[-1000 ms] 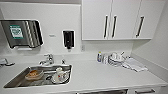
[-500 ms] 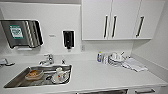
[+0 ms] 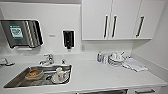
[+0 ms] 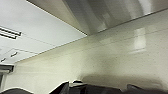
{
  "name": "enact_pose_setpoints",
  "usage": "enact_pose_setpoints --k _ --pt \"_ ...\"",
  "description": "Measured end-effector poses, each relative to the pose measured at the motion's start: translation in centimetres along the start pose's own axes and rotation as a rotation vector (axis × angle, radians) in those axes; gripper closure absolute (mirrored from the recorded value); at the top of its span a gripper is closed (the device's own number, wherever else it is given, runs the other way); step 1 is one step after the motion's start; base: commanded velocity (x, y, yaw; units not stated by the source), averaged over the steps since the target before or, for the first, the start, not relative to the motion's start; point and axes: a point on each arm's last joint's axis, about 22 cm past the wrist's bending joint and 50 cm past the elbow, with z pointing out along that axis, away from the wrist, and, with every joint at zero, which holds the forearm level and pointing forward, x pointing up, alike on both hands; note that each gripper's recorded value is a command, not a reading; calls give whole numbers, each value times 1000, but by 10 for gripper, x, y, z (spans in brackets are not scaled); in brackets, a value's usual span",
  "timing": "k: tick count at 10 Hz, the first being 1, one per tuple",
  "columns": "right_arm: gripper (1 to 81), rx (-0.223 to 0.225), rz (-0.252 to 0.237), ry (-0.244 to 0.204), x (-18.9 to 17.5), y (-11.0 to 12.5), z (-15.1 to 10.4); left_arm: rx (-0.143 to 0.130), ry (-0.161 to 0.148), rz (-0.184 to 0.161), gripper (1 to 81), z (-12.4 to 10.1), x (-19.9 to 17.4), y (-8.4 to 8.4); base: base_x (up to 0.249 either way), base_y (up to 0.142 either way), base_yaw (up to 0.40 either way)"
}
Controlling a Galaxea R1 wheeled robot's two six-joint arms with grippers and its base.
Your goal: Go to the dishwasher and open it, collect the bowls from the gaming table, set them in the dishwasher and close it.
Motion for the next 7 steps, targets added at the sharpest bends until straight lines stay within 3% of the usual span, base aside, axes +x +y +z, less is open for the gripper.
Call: enact_pose_setpoints --k 2,7 --pt "10 1 -1 1 1 -1 0 -40 -22 26 10 8 17 17 0 0 0" --pt "10 6 4 9 9 -4 2 -86 -112 127 10 12 48 38 0 0 0"
